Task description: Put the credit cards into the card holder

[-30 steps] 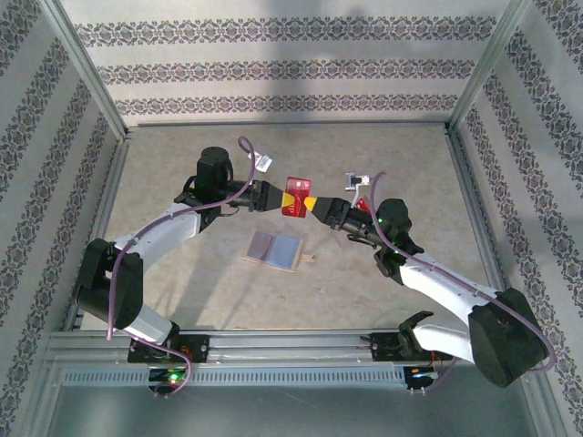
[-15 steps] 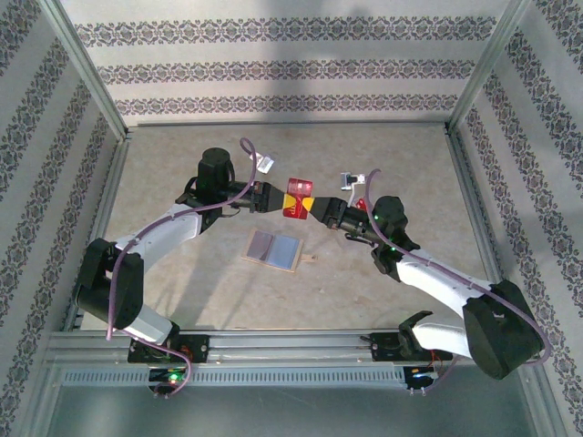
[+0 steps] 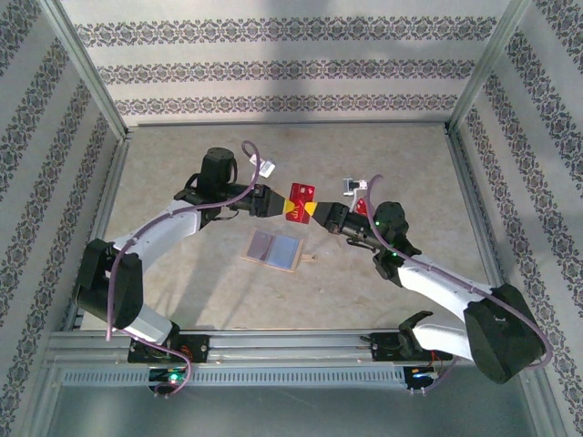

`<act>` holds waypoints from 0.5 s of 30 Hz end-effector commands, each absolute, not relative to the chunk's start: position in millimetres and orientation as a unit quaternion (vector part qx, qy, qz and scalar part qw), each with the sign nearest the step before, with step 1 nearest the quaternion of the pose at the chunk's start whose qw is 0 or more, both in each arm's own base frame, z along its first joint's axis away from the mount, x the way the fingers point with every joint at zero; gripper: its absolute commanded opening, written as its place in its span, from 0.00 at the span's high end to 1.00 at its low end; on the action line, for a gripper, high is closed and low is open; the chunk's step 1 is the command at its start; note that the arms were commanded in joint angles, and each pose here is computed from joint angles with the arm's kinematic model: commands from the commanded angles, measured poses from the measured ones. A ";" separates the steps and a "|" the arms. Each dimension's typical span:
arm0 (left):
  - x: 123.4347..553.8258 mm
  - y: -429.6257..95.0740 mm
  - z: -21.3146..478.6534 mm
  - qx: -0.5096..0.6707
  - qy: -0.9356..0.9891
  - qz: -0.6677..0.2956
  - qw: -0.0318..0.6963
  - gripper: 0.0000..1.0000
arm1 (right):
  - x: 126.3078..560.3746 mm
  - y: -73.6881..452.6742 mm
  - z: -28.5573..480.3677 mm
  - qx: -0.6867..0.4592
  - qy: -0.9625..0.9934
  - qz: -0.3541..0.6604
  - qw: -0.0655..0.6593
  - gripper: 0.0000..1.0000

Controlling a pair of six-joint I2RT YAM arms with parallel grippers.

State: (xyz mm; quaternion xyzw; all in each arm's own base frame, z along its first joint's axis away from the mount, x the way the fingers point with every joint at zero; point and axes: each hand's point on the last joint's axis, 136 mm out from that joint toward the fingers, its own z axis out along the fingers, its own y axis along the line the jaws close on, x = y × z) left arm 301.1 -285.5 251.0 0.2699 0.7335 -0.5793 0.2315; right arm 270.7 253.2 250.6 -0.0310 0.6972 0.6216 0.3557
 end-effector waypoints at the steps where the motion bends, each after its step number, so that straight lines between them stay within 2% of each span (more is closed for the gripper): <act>1: 298.4 -260.9 251.1 0.296 0.764 -0.513 0.257 0.52 | 269.7 246.0 245.1 -0.005 0.699 0.617 0.362 1.00; 8: 290.8 -216.2 202.7 0.302 0.847 -0.365 0.242 0.53 | 263.0 252.8 197.5 0.038 0.752 0.577 0.316 1.00; 11: 289.1 -195.3 174.3 0.299 0.873 -0.302 0.239 0.59 | 260.4 260.9 183.0 0.057 0.763 0.574 0.292 1.00; 15: 287.4 -178.6 129.6 0.279 0.909 -0.253 0.178 0.68 | 255.8 278.0 168.4 0.063 0.779 0.567 0.260 1.00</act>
